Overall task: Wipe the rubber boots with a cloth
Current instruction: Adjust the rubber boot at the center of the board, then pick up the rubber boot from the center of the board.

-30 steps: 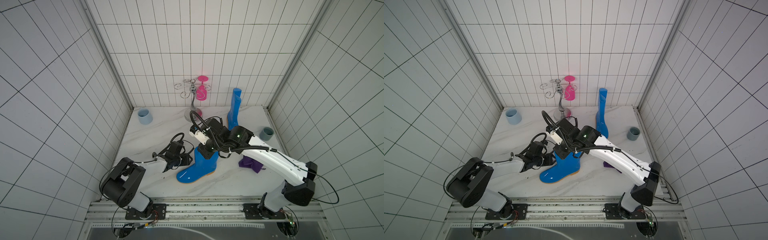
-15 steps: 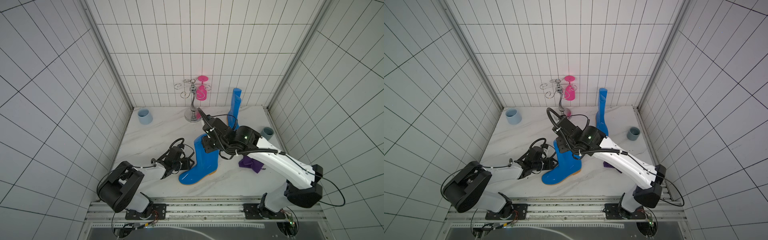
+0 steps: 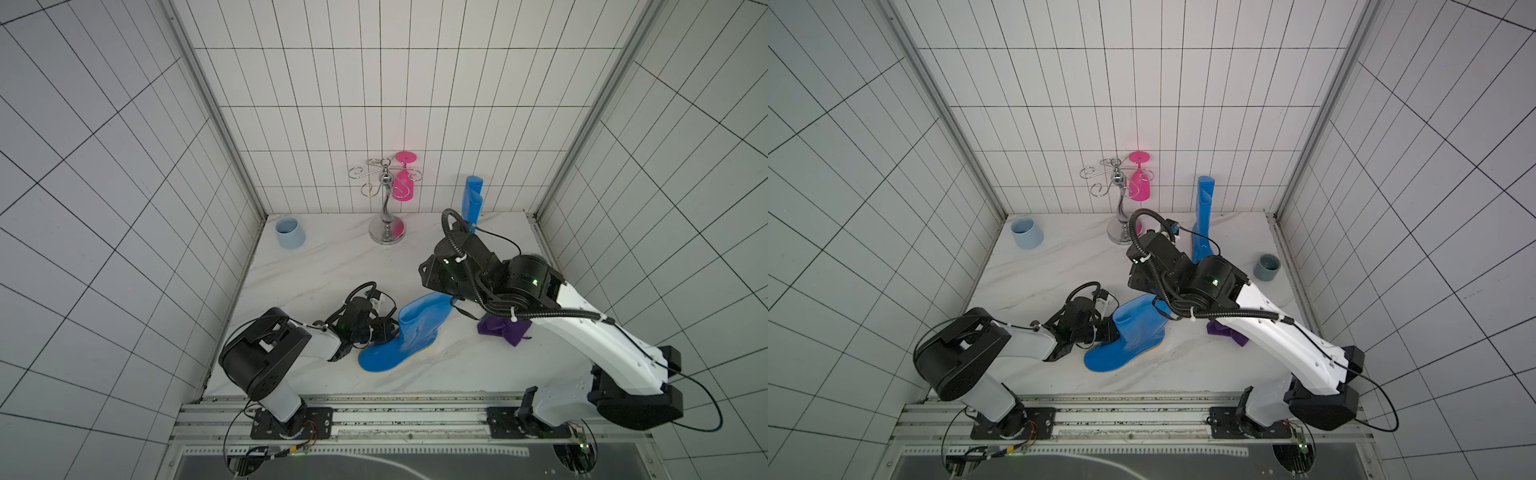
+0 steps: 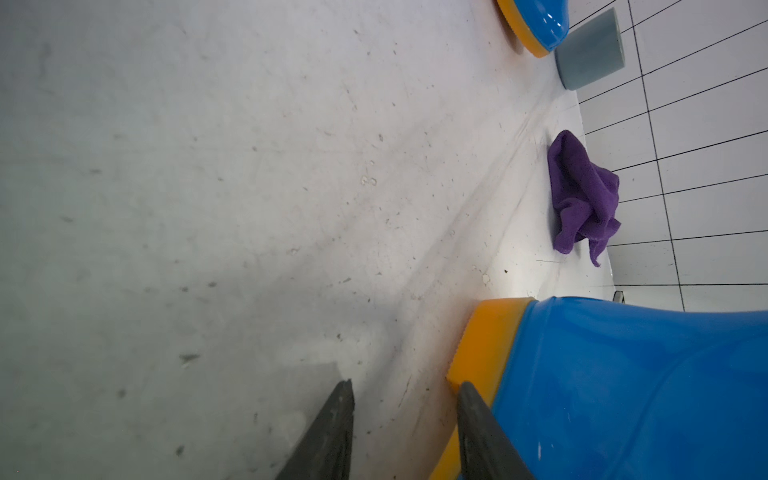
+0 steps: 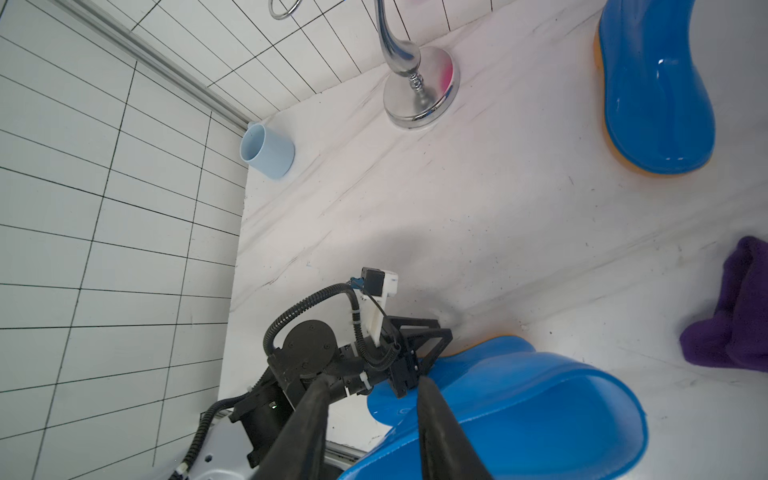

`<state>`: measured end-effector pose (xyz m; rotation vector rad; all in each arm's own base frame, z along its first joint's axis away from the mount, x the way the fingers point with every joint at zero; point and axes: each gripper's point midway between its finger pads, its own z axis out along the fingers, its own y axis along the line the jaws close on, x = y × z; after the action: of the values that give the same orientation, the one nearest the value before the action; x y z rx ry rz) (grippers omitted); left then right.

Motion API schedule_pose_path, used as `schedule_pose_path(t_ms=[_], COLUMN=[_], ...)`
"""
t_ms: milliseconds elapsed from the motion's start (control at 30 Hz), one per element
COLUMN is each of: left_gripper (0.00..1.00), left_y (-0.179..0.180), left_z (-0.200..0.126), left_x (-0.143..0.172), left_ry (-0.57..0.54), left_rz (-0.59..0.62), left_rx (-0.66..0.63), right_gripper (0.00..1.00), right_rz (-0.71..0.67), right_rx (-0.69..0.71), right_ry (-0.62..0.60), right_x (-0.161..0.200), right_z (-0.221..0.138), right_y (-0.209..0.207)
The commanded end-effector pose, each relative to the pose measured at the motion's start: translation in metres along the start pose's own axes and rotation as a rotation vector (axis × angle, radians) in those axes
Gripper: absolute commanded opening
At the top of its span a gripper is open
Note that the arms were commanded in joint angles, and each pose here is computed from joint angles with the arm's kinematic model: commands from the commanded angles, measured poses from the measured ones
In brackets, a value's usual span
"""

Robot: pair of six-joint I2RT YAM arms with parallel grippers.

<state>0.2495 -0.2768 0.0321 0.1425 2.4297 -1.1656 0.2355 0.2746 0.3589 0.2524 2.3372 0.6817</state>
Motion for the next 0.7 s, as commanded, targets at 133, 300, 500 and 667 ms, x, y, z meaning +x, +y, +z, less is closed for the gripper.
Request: schedule_pose_path(t_ms=[133,300,500,667], left_gripper=[0.42,0.42,0.42,0.42], left_y=[0.024,0.025,0.026,0.028], left_z=[0.006,0.008,0.008,0.009], left_x=[0.038,0.038,0.039,0.040], left_ry=[0.106,0.110,0.110,0.110], left_rz=[-0.075,-0.074,-0.077,-0.078], left_rx=[-0.045,-0.040,-0.041,-0.042], right_gripper=[0.38,0.38,0.41,0.45], right_rz=[0.223,0.306,0.353,0.370], right_rx=[-0.045,-0.061,-0.040,-0.028], right_ry=[0.056,0.125,0.167,0.169], right_x=[0.022,0.044,0.057,0.055], right_z=[-0.009,-0.006,-0.006,-0.003], right_y=[-0.012,-0.024,-0.038,-0.039])
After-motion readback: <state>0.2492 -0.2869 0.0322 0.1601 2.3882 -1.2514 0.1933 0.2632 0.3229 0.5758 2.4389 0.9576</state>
